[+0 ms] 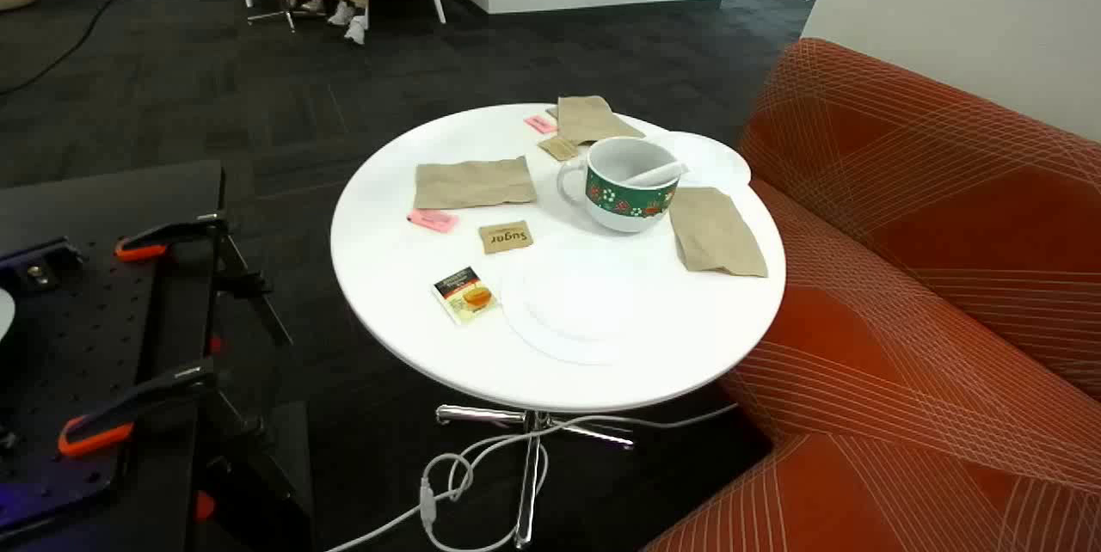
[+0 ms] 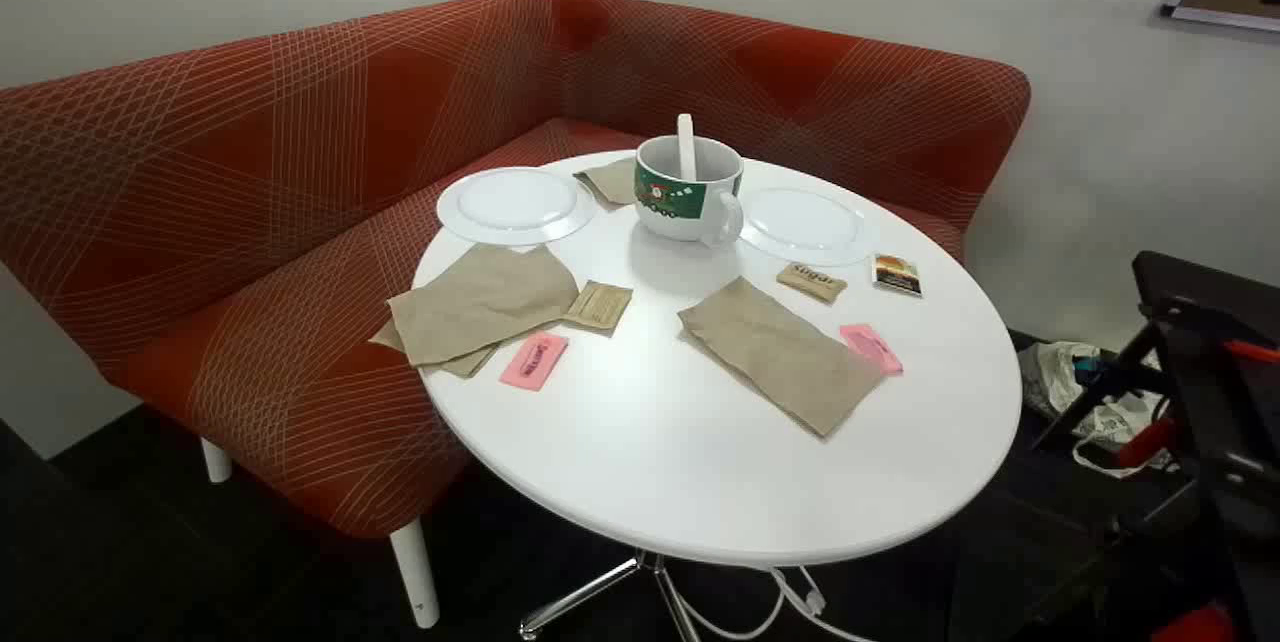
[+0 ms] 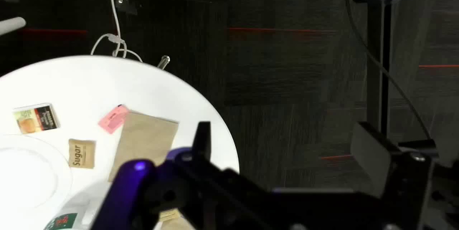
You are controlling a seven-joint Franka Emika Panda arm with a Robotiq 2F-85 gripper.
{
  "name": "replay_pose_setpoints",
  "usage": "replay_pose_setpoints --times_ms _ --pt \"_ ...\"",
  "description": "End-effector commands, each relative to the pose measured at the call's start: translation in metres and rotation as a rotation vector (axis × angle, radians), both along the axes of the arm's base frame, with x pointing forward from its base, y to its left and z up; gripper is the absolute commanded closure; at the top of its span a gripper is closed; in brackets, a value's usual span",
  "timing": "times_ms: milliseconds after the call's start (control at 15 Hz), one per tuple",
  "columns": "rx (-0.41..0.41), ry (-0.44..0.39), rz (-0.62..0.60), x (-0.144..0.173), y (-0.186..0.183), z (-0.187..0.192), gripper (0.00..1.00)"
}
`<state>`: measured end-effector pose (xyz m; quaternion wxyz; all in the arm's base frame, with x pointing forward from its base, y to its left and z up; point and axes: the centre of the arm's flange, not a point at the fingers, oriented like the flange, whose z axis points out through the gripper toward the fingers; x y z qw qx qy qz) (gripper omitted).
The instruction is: Pick up the pen from the mug cup and put it on the table.
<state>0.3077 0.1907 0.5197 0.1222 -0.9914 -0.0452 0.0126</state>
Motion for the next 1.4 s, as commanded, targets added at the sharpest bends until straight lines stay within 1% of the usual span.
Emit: replay_pose_setpoints --times_ms 0,333,467,600,800,1133,1333 --pt "0.000 0.000 0.000 0.000 0.000 0.000 0.00" --pt "0.000 0.000 0.000 0.000 0.000 0.000 0.00" --pt "0.010 -0.007 -0.020 0.007 -0.002 0.002 0.00" --pt "0.003 -0.036 -0.089 0.020 -0.006 0.004 0.00" --pt "0.012 -0.085 -0.201 0.047 -0.018 0.008 0.00" --pt "-0.010 -0.162 -0.431 0.102 -0.048 0.006 0.00" --pt "-0.041 -0.192 -0.581 0.137 -0.068 -0.005 0.00"
